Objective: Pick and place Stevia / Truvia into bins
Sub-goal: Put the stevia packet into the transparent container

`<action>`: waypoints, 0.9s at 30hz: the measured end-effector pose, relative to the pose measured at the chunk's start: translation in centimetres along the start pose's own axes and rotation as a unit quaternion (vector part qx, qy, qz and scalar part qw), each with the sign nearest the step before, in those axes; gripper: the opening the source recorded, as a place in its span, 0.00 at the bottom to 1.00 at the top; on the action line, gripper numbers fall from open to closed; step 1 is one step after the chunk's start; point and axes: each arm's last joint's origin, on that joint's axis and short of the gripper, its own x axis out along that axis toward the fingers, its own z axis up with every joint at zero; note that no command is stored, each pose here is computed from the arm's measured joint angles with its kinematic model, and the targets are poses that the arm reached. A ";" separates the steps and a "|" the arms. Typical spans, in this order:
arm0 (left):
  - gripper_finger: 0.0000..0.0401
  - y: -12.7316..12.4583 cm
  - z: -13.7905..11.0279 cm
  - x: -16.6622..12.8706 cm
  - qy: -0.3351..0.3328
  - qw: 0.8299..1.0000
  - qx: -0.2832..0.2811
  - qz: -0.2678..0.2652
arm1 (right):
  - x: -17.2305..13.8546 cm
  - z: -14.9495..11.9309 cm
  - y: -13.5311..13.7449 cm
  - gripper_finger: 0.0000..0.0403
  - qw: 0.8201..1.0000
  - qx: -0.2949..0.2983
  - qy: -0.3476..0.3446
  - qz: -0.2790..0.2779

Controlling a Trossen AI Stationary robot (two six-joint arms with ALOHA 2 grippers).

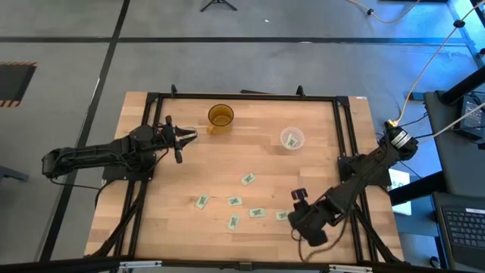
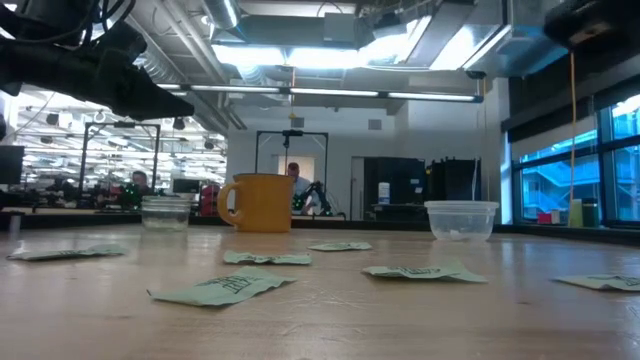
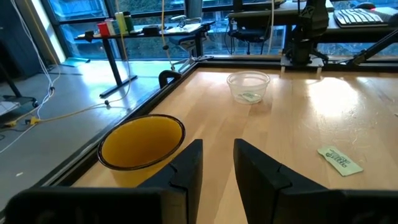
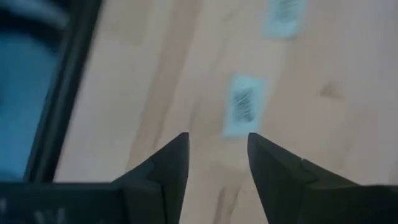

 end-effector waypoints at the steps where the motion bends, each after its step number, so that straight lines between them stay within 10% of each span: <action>1: 0.21 0.0 -0.1 0.0 0.003 1.000 0.001 0.000 | 0.0 -0.2 0.3 0.42 1.000 -0.022 0.009 0.009; 7: 0.21 0.0 -0.3 0.0 0.015 1.000 0.002 -0.001 | 1.4 -0.5 1.2 0.41 0.992 -0.118 0.010 -0.052; 27: 0.21 0.0 -0.4 0.0 0.021 1.000 0.003 0.000 | 8.3 -1.3 2.1 0.38 0.975 -0.159 0.093 -0.122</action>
